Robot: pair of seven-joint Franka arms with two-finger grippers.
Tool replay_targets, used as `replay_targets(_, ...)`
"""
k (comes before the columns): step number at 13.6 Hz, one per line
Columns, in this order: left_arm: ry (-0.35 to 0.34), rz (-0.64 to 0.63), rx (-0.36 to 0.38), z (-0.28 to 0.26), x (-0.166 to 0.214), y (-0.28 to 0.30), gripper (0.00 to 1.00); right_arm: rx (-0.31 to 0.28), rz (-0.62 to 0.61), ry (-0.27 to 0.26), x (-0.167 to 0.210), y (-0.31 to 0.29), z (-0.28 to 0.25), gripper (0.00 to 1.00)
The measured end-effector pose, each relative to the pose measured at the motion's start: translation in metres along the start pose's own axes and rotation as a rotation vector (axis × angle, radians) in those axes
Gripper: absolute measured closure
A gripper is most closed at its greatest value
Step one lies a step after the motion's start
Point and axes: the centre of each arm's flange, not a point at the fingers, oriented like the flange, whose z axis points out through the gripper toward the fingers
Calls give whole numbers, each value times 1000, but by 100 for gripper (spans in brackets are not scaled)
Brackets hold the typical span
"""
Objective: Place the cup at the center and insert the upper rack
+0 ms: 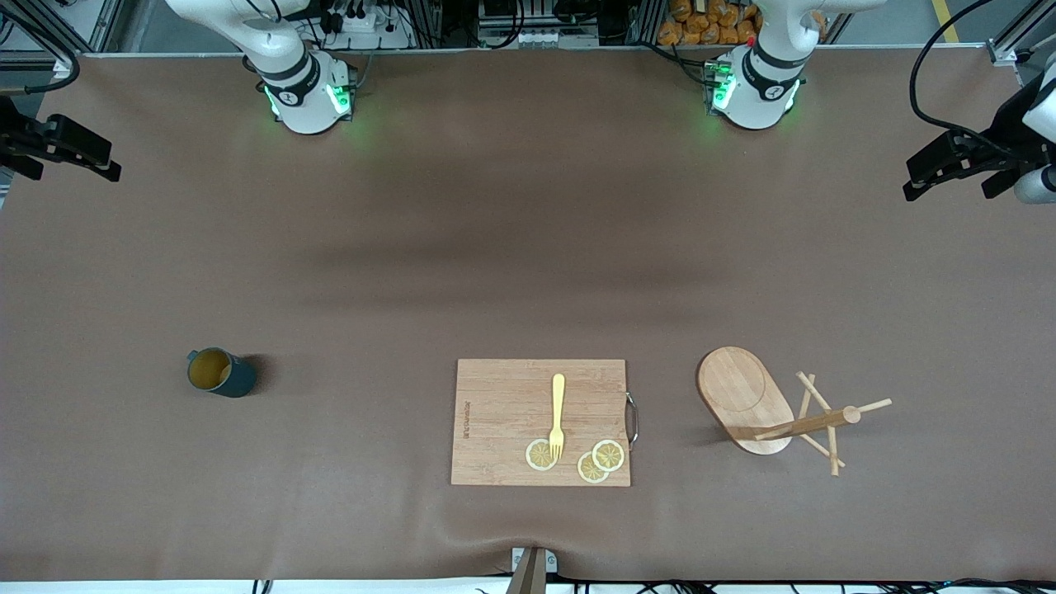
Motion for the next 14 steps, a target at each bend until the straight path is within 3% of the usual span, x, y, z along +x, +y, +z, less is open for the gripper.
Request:
replay_targets(4, -7, -1, 1, 3, 2, 0, 0, 0, 5, 0, 0, 1, 0, 0)
replay_targets(8, 3, -12, 0, 0, 4, 3, 0, 10, 100, 1, 0, -4, 0, 0)
replay_targets(14, -10, -7, 2, 9, 12, 8, 0, 9, 108, -6, 0, -8, 1, 0)
